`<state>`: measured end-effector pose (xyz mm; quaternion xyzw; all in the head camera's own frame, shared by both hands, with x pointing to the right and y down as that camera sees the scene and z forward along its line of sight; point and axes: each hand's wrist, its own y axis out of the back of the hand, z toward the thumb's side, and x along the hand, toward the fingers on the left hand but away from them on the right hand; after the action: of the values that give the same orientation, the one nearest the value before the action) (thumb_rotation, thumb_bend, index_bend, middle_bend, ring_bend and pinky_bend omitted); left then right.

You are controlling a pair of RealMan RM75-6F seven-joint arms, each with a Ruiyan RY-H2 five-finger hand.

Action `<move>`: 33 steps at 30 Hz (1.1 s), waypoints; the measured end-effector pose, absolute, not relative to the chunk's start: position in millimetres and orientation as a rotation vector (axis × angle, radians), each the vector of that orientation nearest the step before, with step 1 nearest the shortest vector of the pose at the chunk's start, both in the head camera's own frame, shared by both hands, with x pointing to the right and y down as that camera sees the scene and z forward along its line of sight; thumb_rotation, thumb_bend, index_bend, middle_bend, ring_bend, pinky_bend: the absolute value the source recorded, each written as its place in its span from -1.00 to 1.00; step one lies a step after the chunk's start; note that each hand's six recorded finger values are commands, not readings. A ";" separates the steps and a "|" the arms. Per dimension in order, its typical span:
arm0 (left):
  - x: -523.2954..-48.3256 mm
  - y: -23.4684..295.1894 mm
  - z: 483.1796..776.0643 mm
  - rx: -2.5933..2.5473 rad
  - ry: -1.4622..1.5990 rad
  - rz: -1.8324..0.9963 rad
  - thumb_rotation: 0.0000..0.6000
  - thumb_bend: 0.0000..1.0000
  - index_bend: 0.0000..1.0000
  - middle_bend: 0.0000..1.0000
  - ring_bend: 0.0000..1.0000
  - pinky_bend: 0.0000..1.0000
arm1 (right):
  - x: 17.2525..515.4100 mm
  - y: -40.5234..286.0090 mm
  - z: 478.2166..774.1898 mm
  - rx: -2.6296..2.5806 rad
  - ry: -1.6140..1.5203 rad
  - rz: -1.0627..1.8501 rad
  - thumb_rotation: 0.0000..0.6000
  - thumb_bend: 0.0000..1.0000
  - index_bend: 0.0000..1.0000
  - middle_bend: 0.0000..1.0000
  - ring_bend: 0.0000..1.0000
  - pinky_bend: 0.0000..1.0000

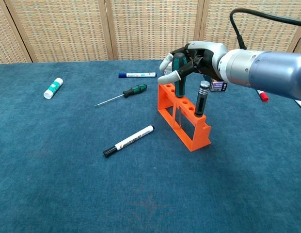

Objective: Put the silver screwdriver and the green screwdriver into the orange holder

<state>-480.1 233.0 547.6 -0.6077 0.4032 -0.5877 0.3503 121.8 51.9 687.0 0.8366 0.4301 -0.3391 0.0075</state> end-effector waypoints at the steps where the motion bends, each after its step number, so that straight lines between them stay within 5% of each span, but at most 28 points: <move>1: -480.2 233.0 547.3 -1.574 1.045 -1.521 1.00 -1.00 -1.00 -1.00 -1.00 -1.00 | 121.3 51.3 686.7 2.615 1.347 -1.061 1.00 -0.72 -0.02 -0.80 -1.00 -0.97; 22: -479.1 235.2 543.1 -1.578 1.050 -1.503 1.00 -1.00 -1.00 -1.00 -1.00 -1.00 | 141.1 41.0 646.5 2.673 1.398 -1.023 1.00 -0.79 -0.06 -0.83 -1.00 -0.99; 29: -477.6 239.0 536.3 -1.579 1.058 -1.471 1.00 -1.00 -1.00 -1.00 -1.00 -1.00 | 194.8 33.1 594.4 2.872 1.495 -1.121 1.00 -1.00 -0.87 -1.00 -1.00 -1.00; 33: -478.2 241.5 535.3 -1.572 1.053 -1.473 1.00 -1.00 -1.00 -1.00 -1.00 -1.00 | 231.0 36.7 572.0 3.012 1.520 -1.292 1.00 -1.00 -1.00 -1.00 -1.00 -1.00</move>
<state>-478.2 241.5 535.3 -0.6108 0.4091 -0.5722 0.3635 231.0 36.7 572.0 0.8106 0.4092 -0.3478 -0.2333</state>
